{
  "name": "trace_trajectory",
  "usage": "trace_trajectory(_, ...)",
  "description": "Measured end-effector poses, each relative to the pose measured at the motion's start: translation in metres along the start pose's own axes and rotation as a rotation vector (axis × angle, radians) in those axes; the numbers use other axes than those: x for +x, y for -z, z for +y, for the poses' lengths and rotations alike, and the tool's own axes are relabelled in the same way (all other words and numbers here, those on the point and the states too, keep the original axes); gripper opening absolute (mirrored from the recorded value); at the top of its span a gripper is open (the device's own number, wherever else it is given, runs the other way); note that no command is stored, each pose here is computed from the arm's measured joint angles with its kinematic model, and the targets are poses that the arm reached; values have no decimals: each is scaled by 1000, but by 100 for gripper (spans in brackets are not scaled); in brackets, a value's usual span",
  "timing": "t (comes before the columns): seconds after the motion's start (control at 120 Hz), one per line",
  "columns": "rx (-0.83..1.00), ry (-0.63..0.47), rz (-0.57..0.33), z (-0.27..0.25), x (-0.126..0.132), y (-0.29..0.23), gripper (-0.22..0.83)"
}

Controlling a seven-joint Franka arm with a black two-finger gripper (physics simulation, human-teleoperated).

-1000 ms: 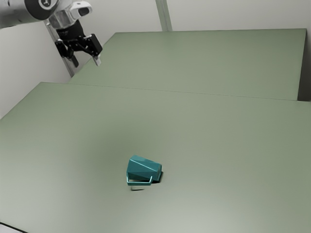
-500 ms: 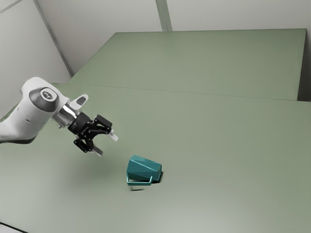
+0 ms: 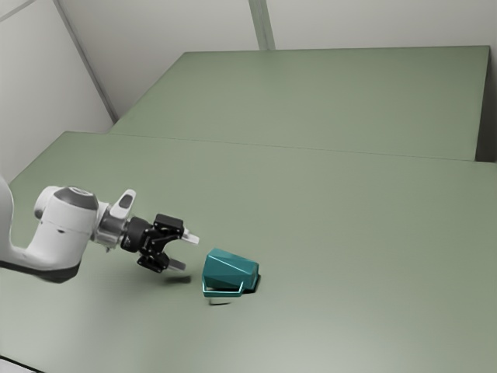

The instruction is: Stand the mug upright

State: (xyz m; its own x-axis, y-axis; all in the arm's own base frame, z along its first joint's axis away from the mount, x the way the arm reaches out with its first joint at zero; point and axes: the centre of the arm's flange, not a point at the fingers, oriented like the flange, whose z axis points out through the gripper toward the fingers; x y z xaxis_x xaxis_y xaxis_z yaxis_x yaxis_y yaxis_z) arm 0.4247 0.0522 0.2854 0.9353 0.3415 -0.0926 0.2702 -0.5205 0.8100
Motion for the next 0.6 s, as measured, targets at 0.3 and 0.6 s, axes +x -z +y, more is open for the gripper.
trace_trajectory(0.3, -34, -161, -11, 13, -19, -15, 60)
trace_trajectory(0.6, -81, -212, -9, 22, -24, -46, 60)
